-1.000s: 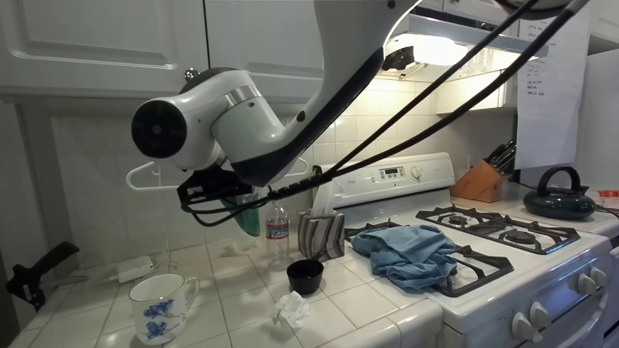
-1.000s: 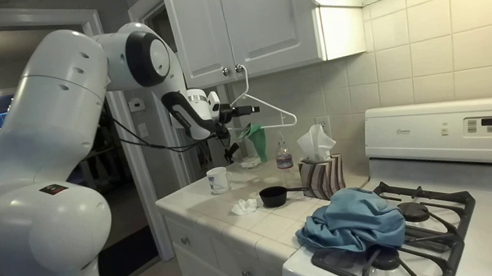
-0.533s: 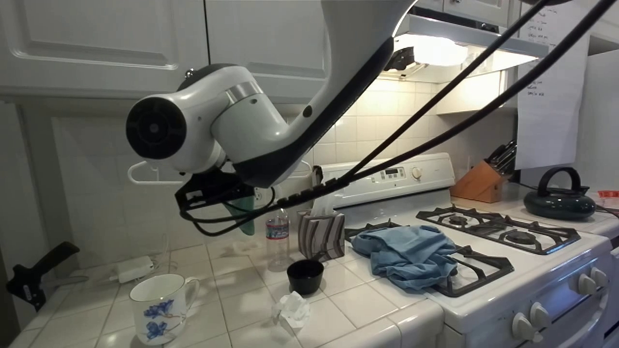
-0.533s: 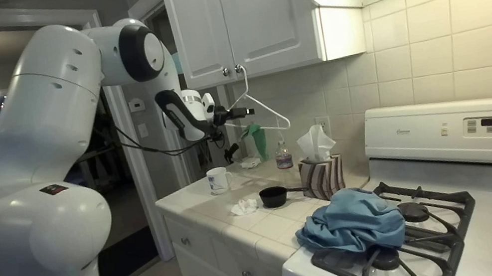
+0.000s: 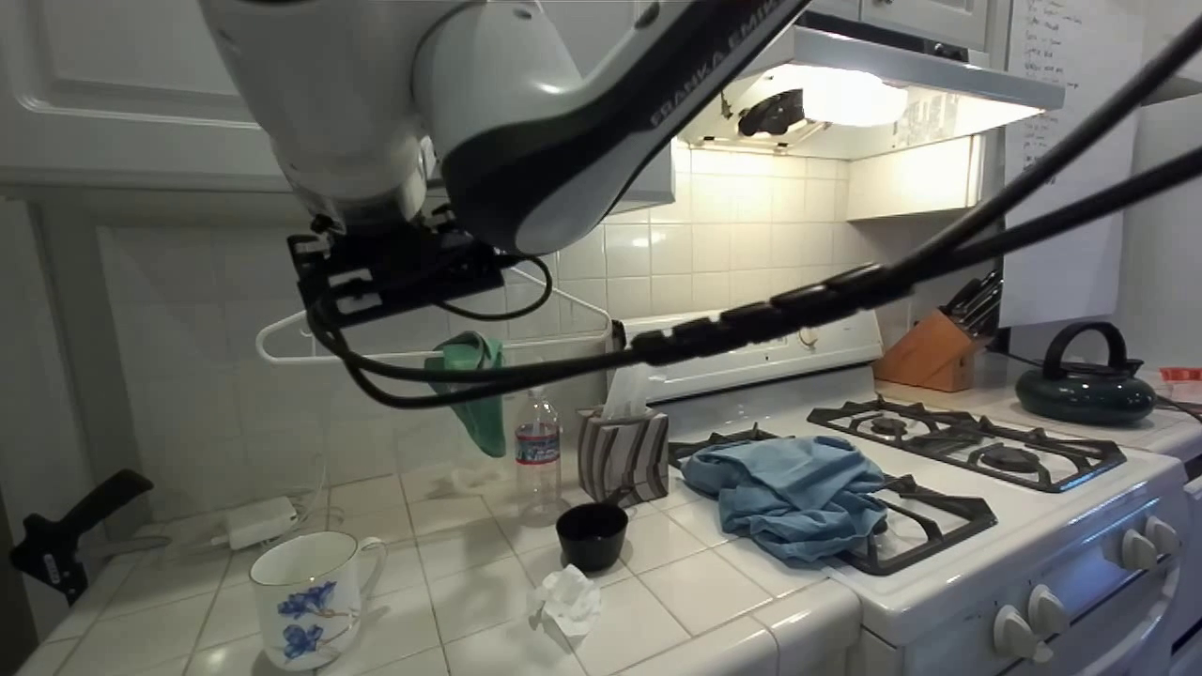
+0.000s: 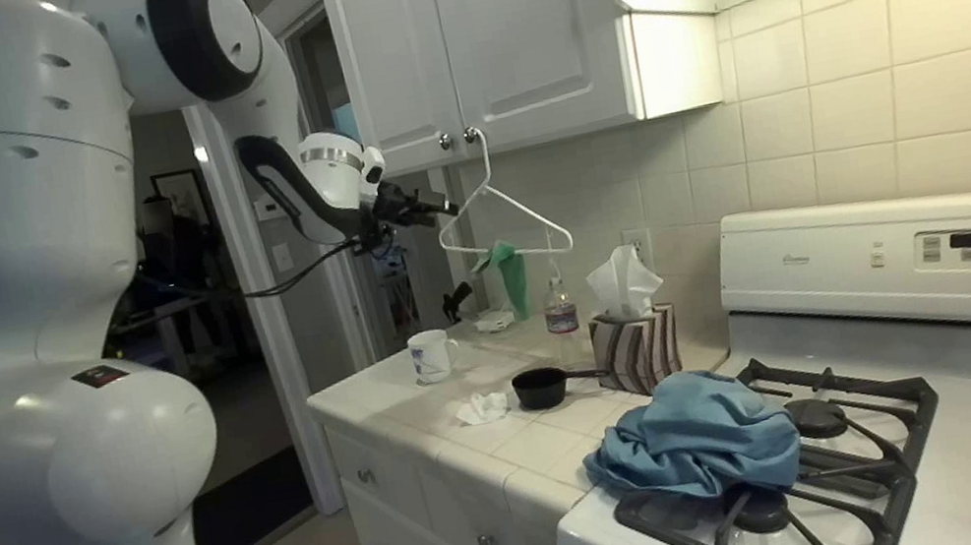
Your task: Pick up the green cloth and hang it on the hang wire
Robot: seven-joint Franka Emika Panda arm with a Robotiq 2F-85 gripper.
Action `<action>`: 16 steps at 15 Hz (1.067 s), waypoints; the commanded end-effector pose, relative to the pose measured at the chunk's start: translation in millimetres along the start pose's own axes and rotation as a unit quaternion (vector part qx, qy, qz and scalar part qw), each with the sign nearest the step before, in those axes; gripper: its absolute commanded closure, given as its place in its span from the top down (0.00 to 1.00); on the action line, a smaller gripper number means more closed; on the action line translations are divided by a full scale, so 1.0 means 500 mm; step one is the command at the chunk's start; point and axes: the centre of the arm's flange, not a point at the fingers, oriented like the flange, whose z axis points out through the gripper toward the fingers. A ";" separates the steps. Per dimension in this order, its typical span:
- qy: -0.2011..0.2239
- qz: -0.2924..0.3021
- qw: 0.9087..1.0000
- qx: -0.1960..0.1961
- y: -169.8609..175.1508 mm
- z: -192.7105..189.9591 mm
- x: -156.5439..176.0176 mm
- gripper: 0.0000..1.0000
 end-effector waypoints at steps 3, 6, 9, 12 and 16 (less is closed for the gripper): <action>-0.116 -0.050 0.992 0.005 0.047 -0.085 -0.041 1.00; -0.159 -0.084 0.984 0.004 0.043 -0.103 -0.073 1.00; -0.190 -0.107 0.976 0.000 0.025 -0.119 -0.113 1.00; -0.215 -0.129 0.968 -0.012 0.009 -0.136 -0.150 1.00; -0.173 -0.121 0.977 -0.032 -0.006 -0.124 -0.168 1.00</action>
